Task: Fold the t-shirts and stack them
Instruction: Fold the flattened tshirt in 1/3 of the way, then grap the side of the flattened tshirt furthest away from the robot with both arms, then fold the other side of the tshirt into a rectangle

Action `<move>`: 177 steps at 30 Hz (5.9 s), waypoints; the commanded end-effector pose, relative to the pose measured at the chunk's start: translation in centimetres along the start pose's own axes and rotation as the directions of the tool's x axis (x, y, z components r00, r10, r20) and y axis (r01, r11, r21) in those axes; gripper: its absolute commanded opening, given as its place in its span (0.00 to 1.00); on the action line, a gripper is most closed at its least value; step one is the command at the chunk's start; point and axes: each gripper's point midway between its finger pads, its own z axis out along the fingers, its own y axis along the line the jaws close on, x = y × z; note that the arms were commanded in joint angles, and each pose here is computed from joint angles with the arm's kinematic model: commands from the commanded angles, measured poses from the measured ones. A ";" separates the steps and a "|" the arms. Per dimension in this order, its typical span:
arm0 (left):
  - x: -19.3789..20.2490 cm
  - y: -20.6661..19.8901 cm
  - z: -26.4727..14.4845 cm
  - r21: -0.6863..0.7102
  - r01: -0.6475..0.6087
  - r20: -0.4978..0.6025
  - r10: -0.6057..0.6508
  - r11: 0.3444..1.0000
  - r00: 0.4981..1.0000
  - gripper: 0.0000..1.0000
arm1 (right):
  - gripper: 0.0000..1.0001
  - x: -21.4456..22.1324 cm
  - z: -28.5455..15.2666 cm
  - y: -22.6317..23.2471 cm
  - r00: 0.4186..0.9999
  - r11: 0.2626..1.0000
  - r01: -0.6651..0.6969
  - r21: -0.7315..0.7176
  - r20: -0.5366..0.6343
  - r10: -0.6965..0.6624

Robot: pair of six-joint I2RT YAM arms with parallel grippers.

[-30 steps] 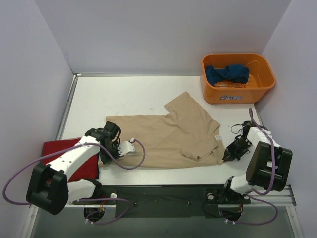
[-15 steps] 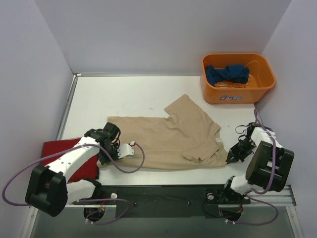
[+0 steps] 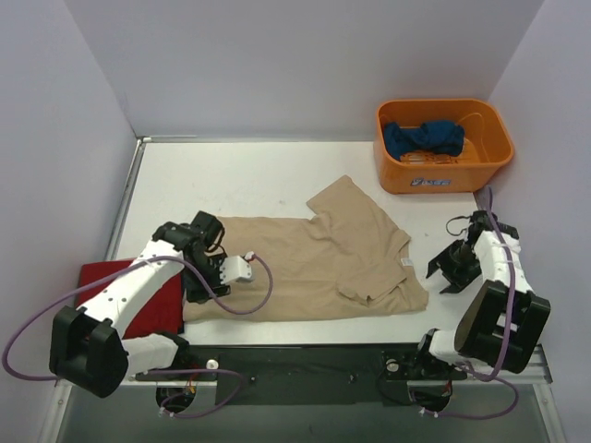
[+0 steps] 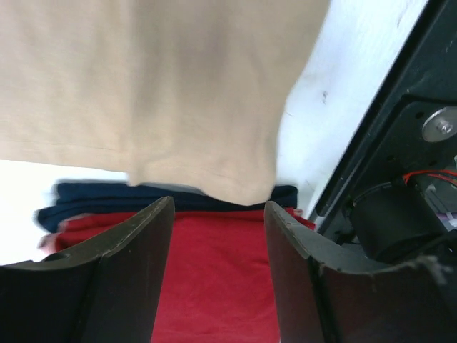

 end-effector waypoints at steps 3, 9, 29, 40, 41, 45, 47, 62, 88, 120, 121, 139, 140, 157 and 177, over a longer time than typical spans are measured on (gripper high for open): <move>-8.6 3.4 -6.3 -0.004 0.071 0.305 -0.066 0.998 0.950 0.43 | 0.17 -1.1 -6.2 5.6 0.940 0.945 0.315 -0.092 0.171 -0.297; -11.4 8.2 -8.1 -0.019 0.385 0.478 -0.330 0.923 0.814 0.44 | 0.00 9.1 -4.4 11.2 0.729 0.699 0.672 -0.246 0.051 -0.683; -3.3 17.2 -6.3 -0.136 0.803 0.536 -0.638 0.580 0.552 0.45 | 0.00 15.8 1.6 11.1 0.431 0.439 0.886 -0.151 -0.083 -0.898; -2.3 20.8 -5.8 -0.069 0.873 0.541 -0.717 0.483 0.439 0.45 | 0.06 14.2 -3.2 18.2 0.420 0.391 0.880 -0.270 0.060 -0.905; -2.5 21.4 -6.3 -0.049 0.892 0.554 -0.731 0.449 0.398 0.46 | 0.18 12.8 -4.3 19.3 0.446 0.409 0.872 -0.270 0.094 -0.890; -1.3 23.9 -4.5 0.024 0.955 0.528 -0.815 0.295 0.238 0.51 | 0.46 6.4 -7.3 26.3 0.468 0.437 0.883 -0.169 0.274 -0.840; -1.1 24.8 -3.6 0.048 0.969 0.516 -0.837 0.242 0.183 0.55 | 0.53 3.0 -8.1 30.5 0.426 0.428 0.900 -0.078 0.360 -0.830; -0.4 27.6 1.7 0.066 0.982 0.477 -0.870 0.174 0.122 0.63 | 0.57 -9.1 3.8 38.4 0.474 0.546 0.824 0.151 0.345 -0.810; -3.9 27.6 -0.7 0.213 0.878 0.571 -0.784 0.430 0.245 0.00 | 0.00 -2.9 -4.0 39.7 0.479 0.440 0.877 -0.192 0.414 -0.774; 2.8 14.5 -0.8 -0.022 0.508 0.294 -0.480 0.861 0.827 0.00 | 0.00 5.4 -2.3 7.1 0.822 0.792 0.564 -0.231 0.070 -0.565; 2.9 14.2 -0.7 -0.022 0.494 0.290 -0.468 0.869 0.835 0.00 | 0.00 5.4 -2.4 7.0 0.825 0.796 0.560 -0.230 0.064 -0.561; 1.3 10.9 -3.8 0.105 0.310 0.291 -0.327 0.945 0.899 0.89 | 0.00 7.4 -0.1 6.6 0.830 0.830 0.512 -0.223 -0.124 -0.545; 0.9 10.5 -4.9 0.103 0.263 0.307 -0.282 0.959 0.909 0.89 | 0.00 7.3 -0.2 6.6 0.828 0.827 0.517 -0.221 -0.119 -0.549; 0.1 9.7 3.2 0.003 0.012 0.151 -0.012 1.000 0.988 0.41 | 0.00 7.6 1.3 4.9 0.830 0.849 0.507 -0.150 -0.182 -0.528; -4.9 15.7 -3.6 -0.004 0.368 0.386 -0.339 0.930 0.858 0.70 | 0.55 -1.8 -4.1 9.8 0.861 0.877 0.480 -0.035 0.209 -0.463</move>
